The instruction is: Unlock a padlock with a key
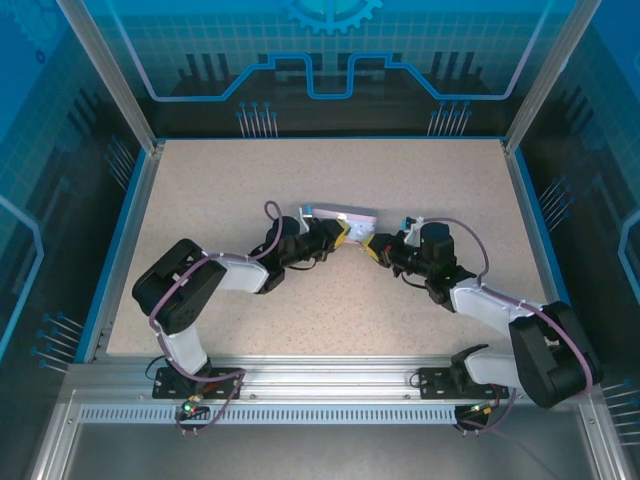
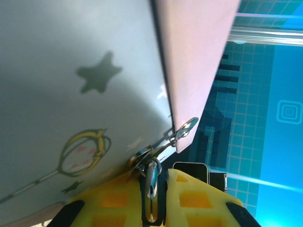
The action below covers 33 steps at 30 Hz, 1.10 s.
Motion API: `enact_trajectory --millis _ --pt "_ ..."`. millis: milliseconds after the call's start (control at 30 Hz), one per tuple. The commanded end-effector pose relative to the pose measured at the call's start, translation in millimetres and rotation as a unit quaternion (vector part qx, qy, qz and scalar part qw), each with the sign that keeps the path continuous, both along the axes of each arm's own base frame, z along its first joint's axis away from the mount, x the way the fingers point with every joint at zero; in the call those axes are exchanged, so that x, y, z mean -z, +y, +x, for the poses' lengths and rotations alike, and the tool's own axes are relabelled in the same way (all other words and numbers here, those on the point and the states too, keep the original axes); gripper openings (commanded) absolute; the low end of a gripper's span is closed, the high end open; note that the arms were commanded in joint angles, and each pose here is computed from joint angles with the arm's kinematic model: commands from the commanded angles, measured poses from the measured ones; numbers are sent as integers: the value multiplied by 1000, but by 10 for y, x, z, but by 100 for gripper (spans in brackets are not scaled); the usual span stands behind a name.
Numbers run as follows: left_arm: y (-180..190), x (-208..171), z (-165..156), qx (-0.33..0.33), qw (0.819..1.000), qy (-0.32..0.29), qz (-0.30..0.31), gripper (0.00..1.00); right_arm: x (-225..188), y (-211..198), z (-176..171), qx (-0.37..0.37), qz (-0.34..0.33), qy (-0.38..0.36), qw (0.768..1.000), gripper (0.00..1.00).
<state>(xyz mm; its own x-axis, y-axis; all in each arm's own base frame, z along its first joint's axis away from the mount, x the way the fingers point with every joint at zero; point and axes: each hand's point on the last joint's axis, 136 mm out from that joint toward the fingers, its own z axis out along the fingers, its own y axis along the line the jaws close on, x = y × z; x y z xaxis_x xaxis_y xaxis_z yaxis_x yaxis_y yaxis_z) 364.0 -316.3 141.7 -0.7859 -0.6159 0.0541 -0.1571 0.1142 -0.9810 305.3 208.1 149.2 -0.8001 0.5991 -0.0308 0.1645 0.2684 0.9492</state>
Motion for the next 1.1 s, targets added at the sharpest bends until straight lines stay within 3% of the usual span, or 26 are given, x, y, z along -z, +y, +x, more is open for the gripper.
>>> enact_trajectory --millis 0,367,1067 --pt "31 -412 -1 -3 997 -54 -50 0 -153 -78 114 34 17 -16 999 0" --pt "83 -582 3 -16 992 -94 -79 0 -199 -34 163 57 48 -1 997 0" --pt "59 -523 -13 -20 992 -91 -81 0 -179 166 258 59 61 16 996 0"
